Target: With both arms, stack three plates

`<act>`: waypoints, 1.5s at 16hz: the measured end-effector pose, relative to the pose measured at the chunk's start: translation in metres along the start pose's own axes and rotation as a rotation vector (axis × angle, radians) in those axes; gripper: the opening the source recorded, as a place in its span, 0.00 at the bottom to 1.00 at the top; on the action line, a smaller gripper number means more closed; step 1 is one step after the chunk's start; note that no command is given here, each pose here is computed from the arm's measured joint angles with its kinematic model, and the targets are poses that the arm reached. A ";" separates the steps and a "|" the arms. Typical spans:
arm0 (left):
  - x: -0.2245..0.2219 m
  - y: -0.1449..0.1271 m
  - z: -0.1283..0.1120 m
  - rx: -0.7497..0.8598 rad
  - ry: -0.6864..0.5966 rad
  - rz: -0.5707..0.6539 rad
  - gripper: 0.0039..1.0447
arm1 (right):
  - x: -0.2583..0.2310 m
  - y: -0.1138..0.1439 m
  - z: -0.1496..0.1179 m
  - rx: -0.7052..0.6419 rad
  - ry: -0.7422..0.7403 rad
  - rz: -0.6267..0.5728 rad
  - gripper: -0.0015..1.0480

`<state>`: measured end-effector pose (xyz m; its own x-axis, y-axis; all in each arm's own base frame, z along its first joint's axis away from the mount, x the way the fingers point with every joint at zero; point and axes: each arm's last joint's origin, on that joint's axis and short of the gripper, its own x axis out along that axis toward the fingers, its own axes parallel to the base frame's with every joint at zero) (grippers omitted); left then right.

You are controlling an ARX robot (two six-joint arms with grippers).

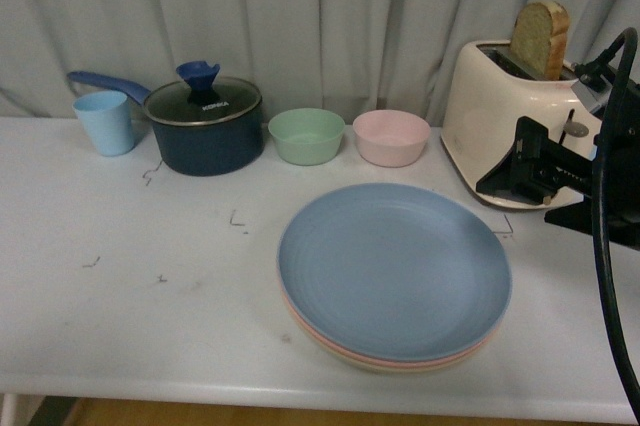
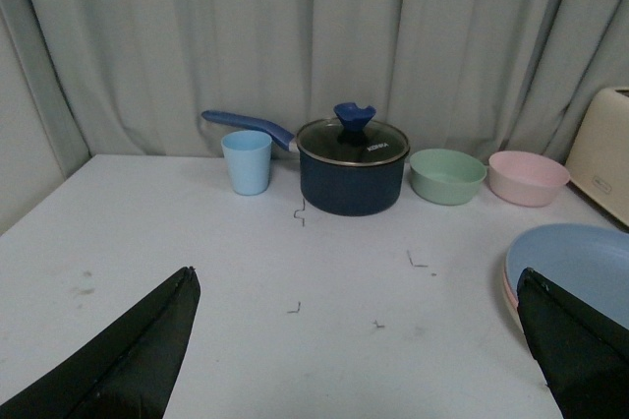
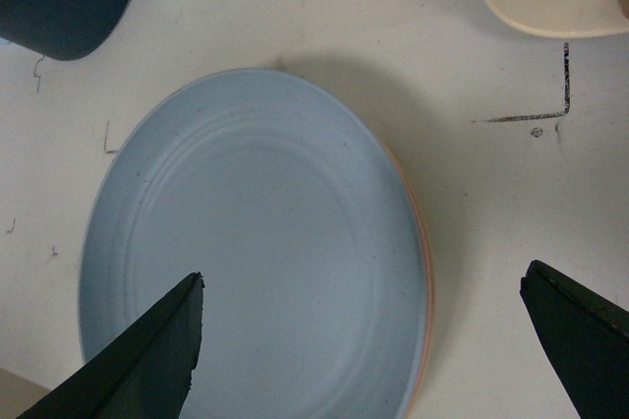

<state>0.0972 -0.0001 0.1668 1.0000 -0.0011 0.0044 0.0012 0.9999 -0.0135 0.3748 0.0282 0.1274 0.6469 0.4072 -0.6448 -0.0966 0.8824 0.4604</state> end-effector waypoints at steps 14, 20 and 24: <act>0.000 0.000 0.000 0.000 0.000 0.002 0.94 | -0.142 0.006 -0.103 -0.396 -0.795 -0.302 0.02; 0.000 0.000 0.000 0.000 0.000 0.001 0.94 | -0.171 0.012 -0.131 -0.399 -0.814 -0.298 0.02; 0.000 0.000 0.000 0.000 0.000 0.001 0.94 | -0.183 0.014 -0.145 -0.399 -0.814 -0.298 0.02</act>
<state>0.0972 0.0000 0.1668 1.0000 0.0000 0.0040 0.0001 0.9999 -0.0135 0.1453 -0.0001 0.1637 0.9999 -0.0034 -0.0105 0.0035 1.0000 0.0063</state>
